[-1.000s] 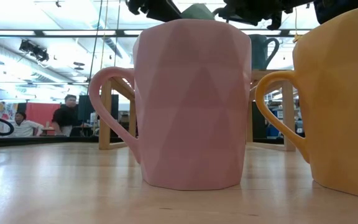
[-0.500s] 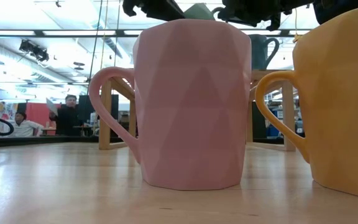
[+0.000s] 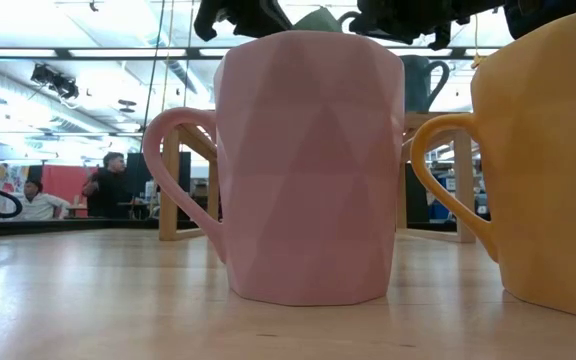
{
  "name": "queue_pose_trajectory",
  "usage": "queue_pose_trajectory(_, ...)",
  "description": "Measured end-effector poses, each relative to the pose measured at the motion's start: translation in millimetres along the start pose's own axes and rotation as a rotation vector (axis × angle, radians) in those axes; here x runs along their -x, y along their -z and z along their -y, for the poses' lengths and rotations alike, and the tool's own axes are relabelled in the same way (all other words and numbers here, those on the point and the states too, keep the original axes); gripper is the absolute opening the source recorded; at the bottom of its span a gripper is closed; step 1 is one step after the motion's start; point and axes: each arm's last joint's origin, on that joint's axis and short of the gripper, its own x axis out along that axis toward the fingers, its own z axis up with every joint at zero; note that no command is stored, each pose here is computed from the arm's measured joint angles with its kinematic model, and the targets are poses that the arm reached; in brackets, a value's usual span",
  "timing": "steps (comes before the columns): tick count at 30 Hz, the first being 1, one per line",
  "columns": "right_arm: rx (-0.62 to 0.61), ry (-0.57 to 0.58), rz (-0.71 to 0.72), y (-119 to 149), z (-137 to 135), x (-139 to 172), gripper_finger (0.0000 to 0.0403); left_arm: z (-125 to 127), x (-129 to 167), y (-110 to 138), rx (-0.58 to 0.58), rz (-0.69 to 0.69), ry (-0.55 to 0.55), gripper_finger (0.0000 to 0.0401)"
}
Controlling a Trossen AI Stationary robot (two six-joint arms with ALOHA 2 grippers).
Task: Place coffee mugs
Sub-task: Put the green mug on the shelf aligned with the orange mug
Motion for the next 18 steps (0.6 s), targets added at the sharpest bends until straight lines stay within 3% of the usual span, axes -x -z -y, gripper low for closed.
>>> queue_pose_trajectory(9,-0.018,-0.011,0.009,-0.8,-0.2,0.2,0.0084,1.3,0.0,1.4,-0.044,-0.016,0.012,0.0029)
queue_pose_trajectory(18,-0.025,-0.007,0.004,-2.0,-1.4,3.7,0.0141,4.8,0.6,5.6,-0.045,-0.061,0.045,0.0028)
